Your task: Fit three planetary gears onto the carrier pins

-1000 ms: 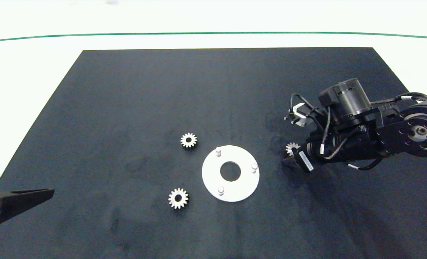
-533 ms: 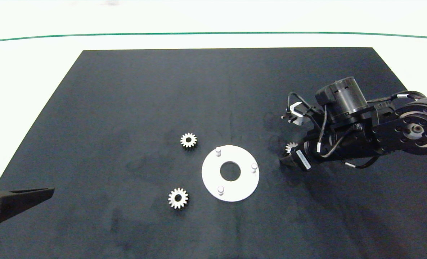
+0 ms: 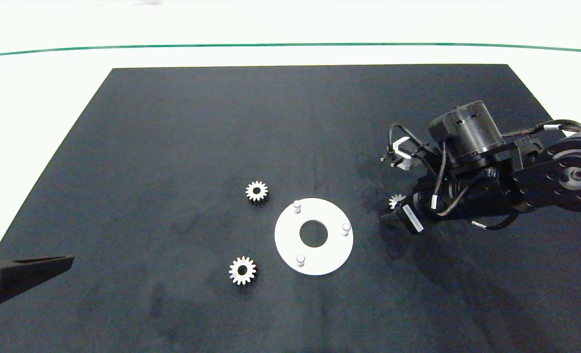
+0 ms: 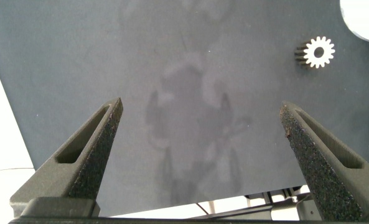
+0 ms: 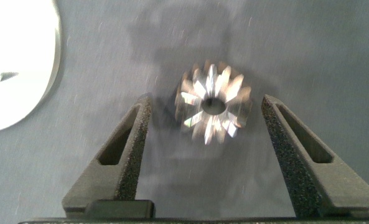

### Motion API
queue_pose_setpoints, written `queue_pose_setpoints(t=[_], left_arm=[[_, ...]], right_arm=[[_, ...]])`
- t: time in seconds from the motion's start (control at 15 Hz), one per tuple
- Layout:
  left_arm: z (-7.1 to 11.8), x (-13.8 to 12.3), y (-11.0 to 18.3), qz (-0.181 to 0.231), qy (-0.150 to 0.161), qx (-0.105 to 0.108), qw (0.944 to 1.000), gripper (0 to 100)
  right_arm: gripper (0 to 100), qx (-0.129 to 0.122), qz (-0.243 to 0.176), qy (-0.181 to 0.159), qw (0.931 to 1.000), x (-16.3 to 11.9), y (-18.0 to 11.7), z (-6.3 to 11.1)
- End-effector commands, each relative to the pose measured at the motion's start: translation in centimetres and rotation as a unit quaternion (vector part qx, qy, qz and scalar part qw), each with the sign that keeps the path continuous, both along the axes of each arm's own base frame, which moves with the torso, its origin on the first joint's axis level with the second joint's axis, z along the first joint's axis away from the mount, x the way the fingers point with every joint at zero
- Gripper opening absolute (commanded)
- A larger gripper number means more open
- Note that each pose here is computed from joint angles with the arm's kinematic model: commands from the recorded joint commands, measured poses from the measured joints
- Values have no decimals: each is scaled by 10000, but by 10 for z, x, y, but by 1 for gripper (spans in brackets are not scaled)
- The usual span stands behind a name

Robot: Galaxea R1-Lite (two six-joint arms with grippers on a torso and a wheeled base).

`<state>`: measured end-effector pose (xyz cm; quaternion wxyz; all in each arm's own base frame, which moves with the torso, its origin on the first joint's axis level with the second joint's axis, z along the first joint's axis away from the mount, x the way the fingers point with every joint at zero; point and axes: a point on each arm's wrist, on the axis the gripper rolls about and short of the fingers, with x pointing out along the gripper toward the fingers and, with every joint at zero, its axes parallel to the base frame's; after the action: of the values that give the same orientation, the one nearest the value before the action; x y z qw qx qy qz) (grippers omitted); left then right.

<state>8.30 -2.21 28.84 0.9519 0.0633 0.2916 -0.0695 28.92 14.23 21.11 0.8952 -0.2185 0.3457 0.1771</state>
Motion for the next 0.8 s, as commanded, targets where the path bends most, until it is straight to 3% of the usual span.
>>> queue_pose_setpoints(t=[0.07, 0.8], left_arm=[[0, 0, 0, 11, 15, 10, 10000, 100], [-1, -1, 0, 7, 14, 16, 10000, 100]], right_arm=[[24, 40, 12, -54, 10000, -7, -2, 6], [4, 126, -88, -59, 9999, 13, 3, -11]])
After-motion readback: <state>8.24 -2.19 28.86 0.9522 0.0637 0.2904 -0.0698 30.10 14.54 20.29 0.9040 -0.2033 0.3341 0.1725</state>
